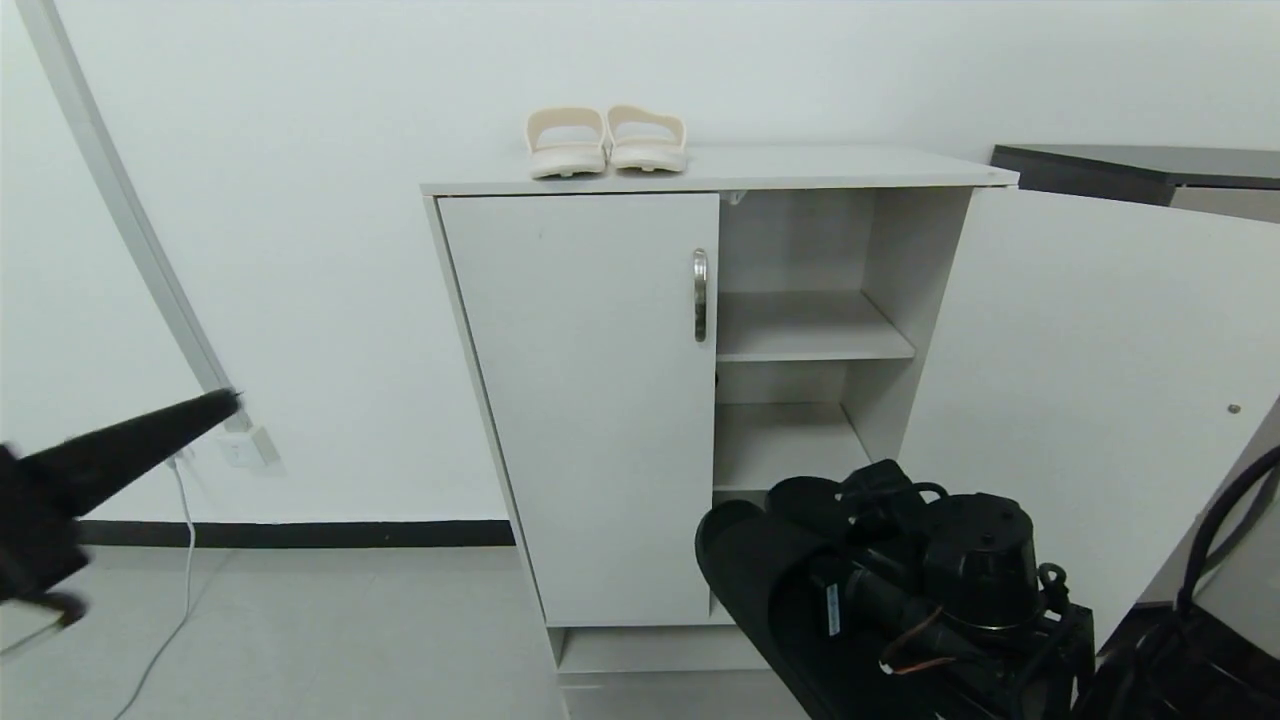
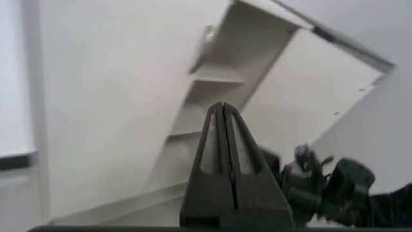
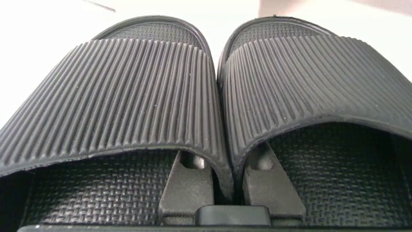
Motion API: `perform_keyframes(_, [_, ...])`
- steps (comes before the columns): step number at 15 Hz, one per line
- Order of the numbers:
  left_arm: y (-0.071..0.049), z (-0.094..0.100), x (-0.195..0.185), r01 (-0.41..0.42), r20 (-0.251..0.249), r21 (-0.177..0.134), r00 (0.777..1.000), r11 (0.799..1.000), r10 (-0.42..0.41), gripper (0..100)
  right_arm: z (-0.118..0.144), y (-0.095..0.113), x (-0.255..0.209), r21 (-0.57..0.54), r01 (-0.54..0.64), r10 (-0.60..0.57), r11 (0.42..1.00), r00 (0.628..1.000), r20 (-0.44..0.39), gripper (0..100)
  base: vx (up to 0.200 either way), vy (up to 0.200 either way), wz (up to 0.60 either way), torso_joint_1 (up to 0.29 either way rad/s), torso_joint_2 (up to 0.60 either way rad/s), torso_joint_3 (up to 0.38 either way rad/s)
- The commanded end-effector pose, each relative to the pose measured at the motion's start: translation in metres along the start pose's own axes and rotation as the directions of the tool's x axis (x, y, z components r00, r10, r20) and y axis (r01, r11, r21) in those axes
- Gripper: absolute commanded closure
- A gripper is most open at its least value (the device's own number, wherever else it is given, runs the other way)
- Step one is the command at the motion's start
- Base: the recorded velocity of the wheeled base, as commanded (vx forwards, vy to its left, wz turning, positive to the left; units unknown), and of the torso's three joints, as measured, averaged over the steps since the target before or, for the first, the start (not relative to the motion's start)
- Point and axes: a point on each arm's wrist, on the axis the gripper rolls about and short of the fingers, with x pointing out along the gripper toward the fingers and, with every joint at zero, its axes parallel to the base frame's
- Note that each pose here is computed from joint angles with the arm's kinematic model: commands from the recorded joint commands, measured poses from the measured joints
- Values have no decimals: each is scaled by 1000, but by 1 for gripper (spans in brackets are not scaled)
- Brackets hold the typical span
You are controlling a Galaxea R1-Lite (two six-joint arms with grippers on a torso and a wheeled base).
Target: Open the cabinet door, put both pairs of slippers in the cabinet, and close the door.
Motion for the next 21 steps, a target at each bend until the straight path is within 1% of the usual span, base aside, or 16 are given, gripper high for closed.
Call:
perform_keyframes(1, [11,-49,-97,-291,124,51,951,955,283,100,-7,0,7,-6,4,-4,1000,1000,-23,100,0,0,0,0,0,0])
perform_keyframes(2, [14,-59,-106,-351,150,60,929,934,339,100,-7,0,7,-4,5,-6,1000,1000,-21,100,0,0,0,0,0,0])
perform_keyframes(4, [25,-86,-115,-484,194,42,862,874,468,100,-8,2,7,-8,0,0,1000,1000,-25,100,0,0,0,0,0,0])
perform_keyframes(6, [31,-110,-118,-557,211,34,815,830,539,100,-8,2,7,-9,0,-1,1000,1000,-28,100,0,0,0,0,0,0])
perform_keyframes(8, [33,-124,-121,-621,245,24,764,784,597,100,-9,2,7,-8,1,-1,1000,1000,-29,100,0,0,0,0,0,0])
perform_keyframes(10, [40,-141,-118,-626,219,65,769,777,601,100,-10,3,6,-12,-5,4,1000,999,-34,100,0,0,0,0,0,0])
perform_keyframes(11, [43,-149,-117,-595,215,78,794,800,569,100,-12,4,6,-13,-8,8,1000,999,-39,100,0,0,0,0,0,0])
perform_keyframes(12, [47,-160,-117,-551,204,120,828,826,523,100,-12,4,5,-13,-8,7,1000,999,-42,100,0,0,0,0,0,0])
perform_keyframes(14, [45,-160,-114,-435,203,159,893,886,402,100,-14,5,5,-15,-10,9,1000,999,-47,100,0,0,0,0,0,0])
perform_keyframes(15, [44,-161,-113,-362,174,188,927,913,332,100,-15,5,6,-18,-10,9,1000,999,-48,100,0,0,0,0,0,0])
perform_keyframes(16, [43,-162,-113,-329,160,222,941,918,299,100,-16,8,6,-20,-17,16,1000,999,-50,100,0,0,0,0,0,0])
perform_keyframes(17, [43,-162,-113,-322,157,253,944,912,289,100,-16,8,6,-21,-19,18,1000,999,-46,100,0,0,0,0,0,0])
perform_keyframes(18, [42,-162,-113,-310,152,275,949,910,277,100,-16,11,6,-23,-28,27,999,999,-44,100,0,0,0,0,0,0])
perform_keyframes(19, [42,-162,-113,-315,151,277,947,908,282,100,-16,12,5,-26,-30,29,999,999,-44,100,0,0,0,0,0,0])
perform_keyframes(20, [45,-166,-113,-369,115,273,929,889,350,100,-16,13,5,-30,-35,33,999,999,-41,100,0,0,0,0,0,0])
perform_keyframes(21, [46,-165,-113,-415,142,276,910,867,390,100,-16,14,5,-32,-36,35,999,999,-38,100,0,0,0,0,0,0])
